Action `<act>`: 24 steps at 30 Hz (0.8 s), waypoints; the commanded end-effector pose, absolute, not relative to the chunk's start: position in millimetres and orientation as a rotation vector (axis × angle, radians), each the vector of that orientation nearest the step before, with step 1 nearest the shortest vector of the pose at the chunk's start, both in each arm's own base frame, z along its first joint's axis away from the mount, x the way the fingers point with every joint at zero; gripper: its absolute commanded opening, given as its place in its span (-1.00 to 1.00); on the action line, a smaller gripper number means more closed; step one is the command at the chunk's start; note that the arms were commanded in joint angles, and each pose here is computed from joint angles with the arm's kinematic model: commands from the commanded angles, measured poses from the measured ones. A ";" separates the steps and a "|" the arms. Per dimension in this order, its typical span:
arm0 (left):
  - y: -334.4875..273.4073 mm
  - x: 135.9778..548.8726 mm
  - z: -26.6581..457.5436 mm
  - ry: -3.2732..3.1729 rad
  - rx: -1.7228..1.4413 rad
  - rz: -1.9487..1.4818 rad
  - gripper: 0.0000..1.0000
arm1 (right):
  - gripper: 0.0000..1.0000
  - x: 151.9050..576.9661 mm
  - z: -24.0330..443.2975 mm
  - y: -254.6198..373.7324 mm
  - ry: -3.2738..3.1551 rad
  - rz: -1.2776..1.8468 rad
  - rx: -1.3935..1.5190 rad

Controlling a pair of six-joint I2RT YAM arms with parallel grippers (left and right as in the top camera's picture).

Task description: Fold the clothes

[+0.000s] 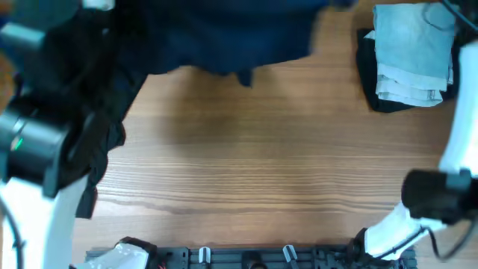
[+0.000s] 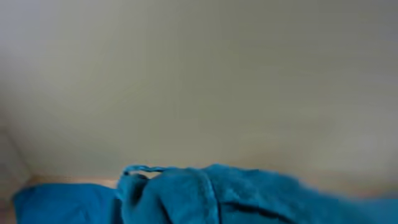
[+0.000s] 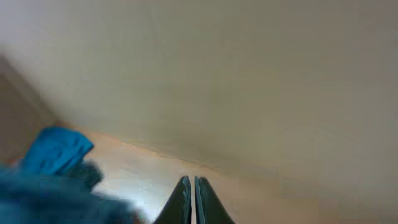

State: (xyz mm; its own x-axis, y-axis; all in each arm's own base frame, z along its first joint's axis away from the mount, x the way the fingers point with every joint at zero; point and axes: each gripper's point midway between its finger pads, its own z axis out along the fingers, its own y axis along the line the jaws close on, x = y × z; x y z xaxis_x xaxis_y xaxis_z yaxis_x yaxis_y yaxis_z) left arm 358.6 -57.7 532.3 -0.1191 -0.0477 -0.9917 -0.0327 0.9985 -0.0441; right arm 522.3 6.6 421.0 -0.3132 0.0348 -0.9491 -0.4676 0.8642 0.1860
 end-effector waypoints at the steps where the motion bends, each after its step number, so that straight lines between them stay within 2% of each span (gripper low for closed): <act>1: -53.4 326.5 542.9 1.683 -0.038 -0.028 -0.92 | -0.91 570.2 383.7 41.4 1.761 0.636 -0.439; 5: -101.2 337.2 478.0 1.928 0.111 -0.162 -0.92 | -0.91 590.7 340.1 43.7 1.825 0.694 -0.412; 9: -134.7 369.7 427.4 2.073 0.194 -0.153 -0.92 | -0.91 578.5 316.9 48.3 1.936 0.778 -0.375; 12: -146.6 390.1 409.5 2.103 0.206 -0.147 -0.92 | -0.89 563.6 304.2 50.0 2.032 0.827 -0.329; 13: -148.6 394.4 407.2 2.103 0.206 -0.147 -0.92 | -0.83 559.5 301.8 50.6 2.053 0.837 -0.321; 15: -151.7 401.3 406.9 2.092 0.204 -0.150 -0.92 | -0.49 548.2 301.5 53.1 2.090 0.867 -0.306; 17: -151.9 406.1 412.4 2.064 0.191 -0.149 -0.92 | -0.29 536.6 308.7 58.2 2.096 0.909 -0.314; 24: -140.8 427.3 451.2 1.891 0.075 -0.097 -0.92 | -0.15 469.2 355.4 99.3 2.094 1.007 -0.448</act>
State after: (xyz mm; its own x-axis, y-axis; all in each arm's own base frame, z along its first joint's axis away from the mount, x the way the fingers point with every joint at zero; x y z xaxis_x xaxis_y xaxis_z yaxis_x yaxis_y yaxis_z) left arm 425.2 -151.4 421.4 -0.4081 0.0531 -0.9114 0.1628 0.9865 -0.0154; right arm 510.4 67.9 305.5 -0.7166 0.0812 -0.6928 -0.4637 0.6865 0.5601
